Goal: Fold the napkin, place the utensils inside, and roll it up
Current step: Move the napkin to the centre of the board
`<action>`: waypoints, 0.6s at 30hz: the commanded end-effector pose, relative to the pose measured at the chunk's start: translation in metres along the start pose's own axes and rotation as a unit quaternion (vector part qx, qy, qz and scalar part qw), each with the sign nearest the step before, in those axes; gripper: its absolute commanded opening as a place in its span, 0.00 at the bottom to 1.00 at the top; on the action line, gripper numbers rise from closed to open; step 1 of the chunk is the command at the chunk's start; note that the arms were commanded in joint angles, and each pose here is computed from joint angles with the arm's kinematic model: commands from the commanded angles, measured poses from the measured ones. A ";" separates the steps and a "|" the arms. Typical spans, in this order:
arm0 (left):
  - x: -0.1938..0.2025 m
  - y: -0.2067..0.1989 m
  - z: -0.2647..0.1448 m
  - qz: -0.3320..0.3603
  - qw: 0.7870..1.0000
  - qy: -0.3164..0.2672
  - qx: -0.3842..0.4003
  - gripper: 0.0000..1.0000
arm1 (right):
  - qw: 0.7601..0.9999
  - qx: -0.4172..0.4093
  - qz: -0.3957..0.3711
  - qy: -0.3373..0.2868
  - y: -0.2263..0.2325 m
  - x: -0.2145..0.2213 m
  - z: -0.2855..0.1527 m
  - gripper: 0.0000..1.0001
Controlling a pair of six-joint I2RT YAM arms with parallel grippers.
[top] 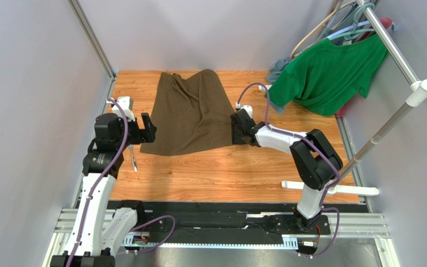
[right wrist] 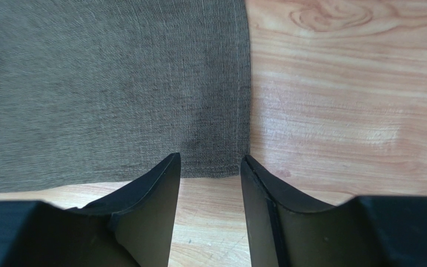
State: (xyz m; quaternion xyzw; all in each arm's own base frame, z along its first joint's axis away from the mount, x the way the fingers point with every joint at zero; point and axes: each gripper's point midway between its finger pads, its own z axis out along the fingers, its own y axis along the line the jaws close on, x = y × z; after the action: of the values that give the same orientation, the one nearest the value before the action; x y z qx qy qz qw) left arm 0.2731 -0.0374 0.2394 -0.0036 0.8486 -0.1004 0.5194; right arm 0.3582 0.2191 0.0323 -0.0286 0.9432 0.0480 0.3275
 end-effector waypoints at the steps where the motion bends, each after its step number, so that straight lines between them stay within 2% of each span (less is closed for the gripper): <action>1: -0.004 -0.001 -0.002 0.010 1.000 -0.006 0.000 0.99 | 0.999 0.043 0.001 -0.002 -0.007 -0.005 0.004 0.46; 9: -0.004 -0.003 -0.002 0.014 1.000 -0.005 0.002 0.99 | 0.997 0.078 -0.001 0.024 -0.019 0.012 0.016 0.40; 11: -0.004 -0.003 -0.002 0.015 1.000 -0.004 0.002 0.99 | 0.996 0.085 0.000 0.031 -0.023 0.017 0.016 0.30; 18: -0.003 -0.004 -0.002 0.016 1.000 -0.004 0.002 0.99 | 0.997 0.058 0.017 0.052 -0.021 0.037 0.002 0.08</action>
State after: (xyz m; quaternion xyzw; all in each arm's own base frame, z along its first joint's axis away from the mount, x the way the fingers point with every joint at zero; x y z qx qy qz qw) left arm 0.2729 -0.0404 0.2390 0.0011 0.8491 -0.0990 0.5189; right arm 0.3613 0.2041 0.0225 -0.0034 0.9461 -0.0107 0.3238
